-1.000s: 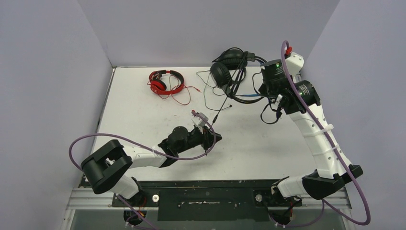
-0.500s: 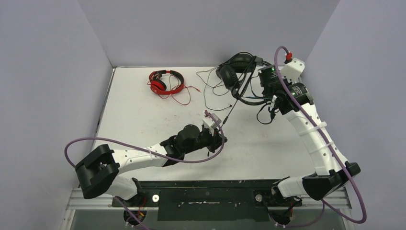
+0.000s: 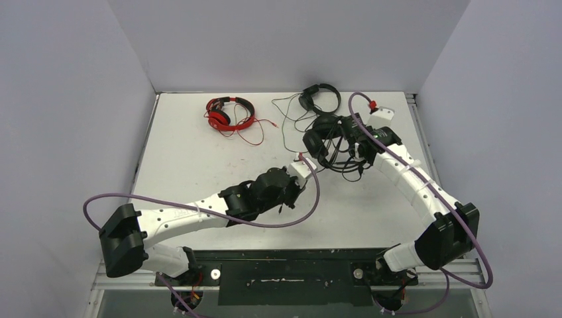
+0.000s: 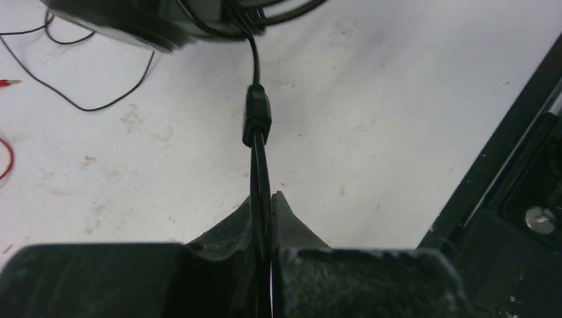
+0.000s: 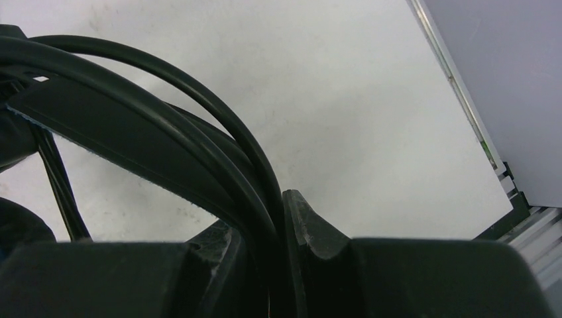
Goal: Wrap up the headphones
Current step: Wrap the headphones cable around the headphones.
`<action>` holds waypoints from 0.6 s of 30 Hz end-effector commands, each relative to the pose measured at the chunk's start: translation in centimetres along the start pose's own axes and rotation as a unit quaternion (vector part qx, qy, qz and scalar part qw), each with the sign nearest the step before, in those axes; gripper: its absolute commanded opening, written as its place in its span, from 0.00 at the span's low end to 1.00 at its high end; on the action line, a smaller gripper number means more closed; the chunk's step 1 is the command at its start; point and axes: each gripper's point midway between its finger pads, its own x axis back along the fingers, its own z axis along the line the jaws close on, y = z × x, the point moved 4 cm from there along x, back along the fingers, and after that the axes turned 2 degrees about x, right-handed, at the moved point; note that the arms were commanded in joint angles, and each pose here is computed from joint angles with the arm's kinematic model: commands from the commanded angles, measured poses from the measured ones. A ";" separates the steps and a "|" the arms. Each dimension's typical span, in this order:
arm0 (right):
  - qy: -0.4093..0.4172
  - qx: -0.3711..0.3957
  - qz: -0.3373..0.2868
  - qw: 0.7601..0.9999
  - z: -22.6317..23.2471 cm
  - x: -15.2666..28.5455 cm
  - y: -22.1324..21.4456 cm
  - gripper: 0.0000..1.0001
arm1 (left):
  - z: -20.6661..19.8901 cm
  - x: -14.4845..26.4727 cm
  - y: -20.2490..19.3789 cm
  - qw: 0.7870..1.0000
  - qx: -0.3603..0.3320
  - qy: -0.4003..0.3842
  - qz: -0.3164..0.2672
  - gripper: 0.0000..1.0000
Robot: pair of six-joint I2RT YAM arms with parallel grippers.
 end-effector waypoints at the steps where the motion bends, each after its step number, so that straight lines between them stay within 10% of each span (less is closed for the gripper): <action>1: 0.043 -0.007 -0.018 0.999 2.6 0.1 -0.3 0.00 | 1.7 0.7 2.0 0.997 -0.064 0.053 0.000 0.06; 18: 0.176 0.096 0.041 0.979 5.5 1.4 -6.9 0.00 | 3.8 0.9 4.6 0.982 -0.148 0.120 -0.012 0.18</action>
